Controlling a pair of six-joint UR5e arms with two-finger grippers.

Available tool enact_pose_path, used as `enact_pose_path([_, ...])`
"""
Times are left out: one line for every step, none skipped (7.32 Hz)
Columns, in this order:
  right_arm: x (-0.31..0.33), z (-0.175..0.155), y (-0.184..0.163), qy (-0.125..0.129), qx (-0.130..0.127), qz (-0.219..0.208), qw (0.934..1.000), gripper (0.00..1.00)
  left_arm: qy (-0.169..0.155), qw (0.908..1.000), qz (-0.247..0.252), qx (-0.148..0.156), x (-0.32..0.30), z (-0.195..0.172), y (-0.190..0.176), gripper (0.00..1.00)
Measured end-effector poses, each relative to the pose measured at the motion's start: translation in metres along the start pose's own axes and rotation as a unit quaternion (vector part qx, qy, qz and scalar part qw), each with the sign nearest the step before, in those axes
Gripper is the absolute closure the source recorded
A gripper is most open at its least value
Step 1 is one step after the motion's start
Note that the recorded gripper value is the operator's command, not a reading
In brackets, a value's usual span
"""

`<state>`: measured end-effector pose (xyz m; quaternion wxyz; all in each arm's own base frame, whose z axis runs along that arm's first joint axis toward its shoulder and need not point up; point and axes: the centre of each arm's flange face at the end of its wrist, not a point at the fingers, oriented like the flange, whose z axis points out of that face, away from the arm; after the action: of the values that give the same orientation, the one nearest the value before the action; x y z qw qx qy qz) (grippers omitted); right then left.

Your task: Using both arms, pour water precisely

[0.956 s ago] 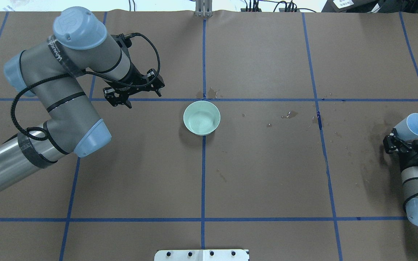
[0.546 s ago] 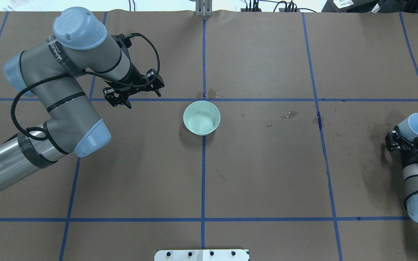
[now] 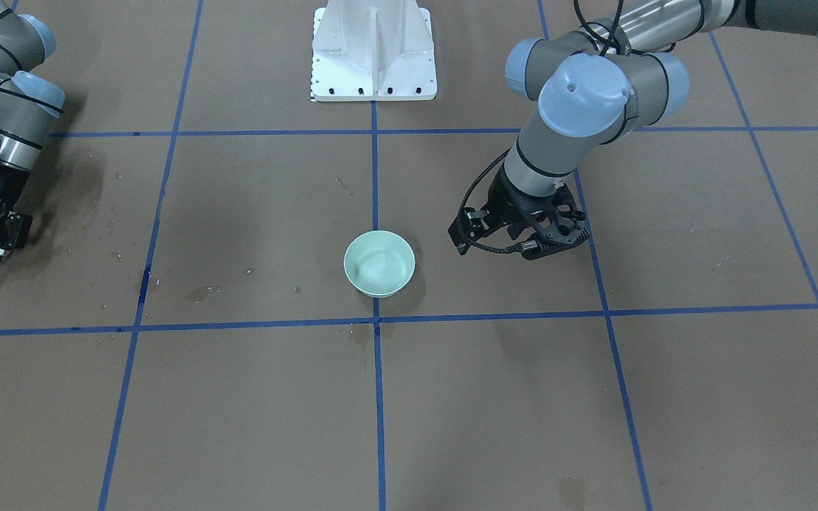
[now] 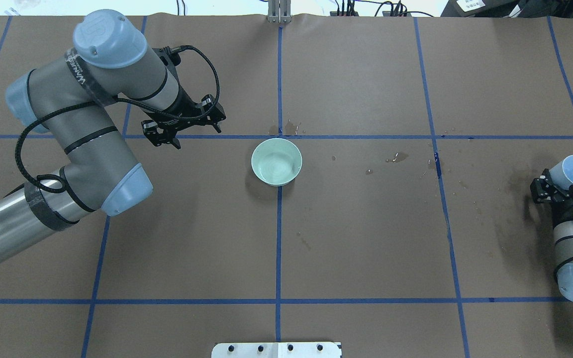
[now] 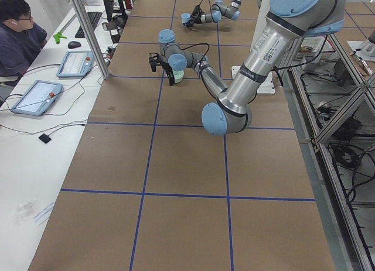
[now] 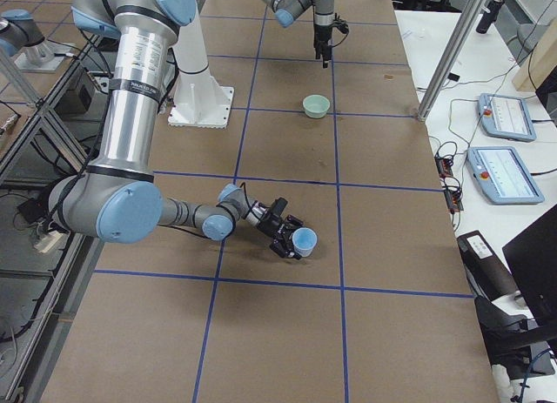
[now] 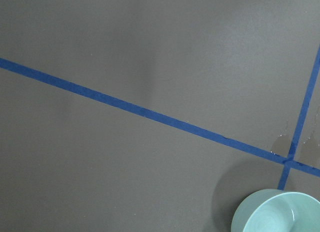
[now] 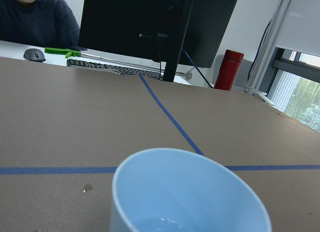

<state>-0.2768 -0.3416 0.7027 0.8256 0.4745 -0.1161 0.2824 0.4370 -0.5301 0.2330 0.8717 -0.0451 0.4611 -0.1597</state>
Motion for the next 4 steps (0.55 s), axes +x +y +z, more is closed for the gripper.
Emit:
enact_pose_path([-0.008, 0.006, 0.002, 0.003, 0.002, 0.004, 1.0000, 0.01, 0.000, 1.0000, 0.000, 0.000, 0.000, 0.000, 0.000, 0.00])
enact_pose_path([-0.012, 0.011, 0.003, 0.005, 0.001, 0.007, 1.0000, 0.01, 0.000, 1.0000, 0.000, 0.000, 0.000, 0.000, 0.000, 0.00])
enact_pose_path([-0.013, 0.015, 0.001, 0.003, -0.001, 0.009, 1.0000, 0.01, 0.000, 1.0000, 0.000, 0.000, 0.000, 0.000, 0.000, 0.00])
enact_pose_path([-0.010, 0.018, -0.001, -0.003, -0.001, 0.005, 1.0000, 0.01, 0.000, 1.0000, 0.000, 0.000, 0.000, 0.000, 0.000, 0.00])
